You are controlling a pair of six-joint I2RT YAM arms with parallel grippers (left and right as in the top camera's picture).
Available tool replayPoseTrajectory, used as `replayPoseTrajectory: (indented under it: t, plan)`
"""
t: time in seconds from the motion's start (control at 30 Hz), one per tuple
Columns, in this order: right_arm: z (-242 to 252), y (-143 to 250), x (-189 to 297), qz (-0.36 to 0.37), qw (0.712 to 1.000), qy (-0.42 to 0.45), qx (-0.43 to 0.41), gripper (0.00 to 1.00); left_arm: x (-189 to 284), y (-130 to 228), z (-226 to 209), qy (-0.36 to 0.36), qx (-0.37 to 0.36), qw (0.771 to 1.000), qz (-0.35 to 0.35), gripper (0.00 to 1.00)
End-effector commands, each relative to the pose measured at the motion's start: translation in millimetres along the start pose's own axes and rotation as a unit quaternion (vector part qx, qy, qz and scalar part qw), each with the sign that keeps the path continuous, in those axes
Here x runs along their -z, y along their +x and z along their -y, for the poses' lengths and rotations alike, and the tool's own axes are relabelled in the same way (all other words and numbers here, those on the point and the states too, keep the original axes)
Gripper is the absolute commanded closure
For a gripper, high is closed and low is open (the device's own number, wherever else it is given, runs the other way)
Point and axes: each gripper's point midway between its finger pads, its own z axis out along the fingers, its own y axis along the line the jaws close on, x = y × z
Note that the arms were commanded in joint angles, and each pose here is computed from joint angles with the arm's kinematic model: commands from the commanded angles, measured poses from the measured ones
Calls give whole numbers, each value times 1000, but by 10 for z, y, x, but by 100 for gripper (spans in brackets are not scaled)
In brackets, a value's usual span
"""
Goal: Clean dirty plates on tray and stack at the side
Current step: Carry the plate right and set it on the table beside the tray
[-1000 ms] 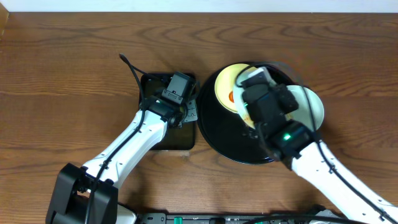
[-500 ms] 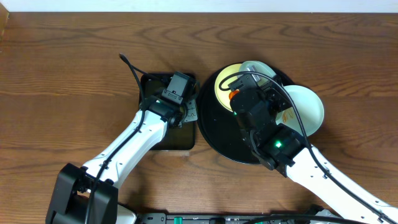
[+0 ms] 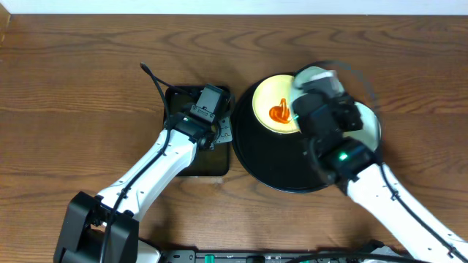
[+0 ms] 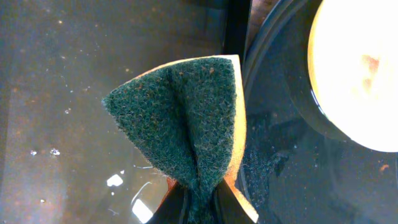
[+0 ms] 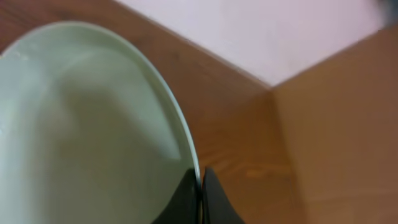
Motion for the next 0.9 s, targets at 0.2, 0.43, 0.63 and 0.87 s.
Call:
replayPoseTrajectory:
  t: [0.2,0.43,0.63,0.87]
  plan:
    - [437,303,-579,-76,950,-79,-292,99,23,-30,-52,-9,-6,1000,9,90]
    - [1365,997,-931,-136,869,29,-475,99,23,-25,-54,-9,-6,1000,8,90]
    - [1820,1663,-1007,-190,793,89,-572,99,23,-13,-63,-11,-6,1000,6,90]
    - [1967,2287,-1128,-252,751,133,-596,99,23,-7,-68,-12,-7,1000,4,89]
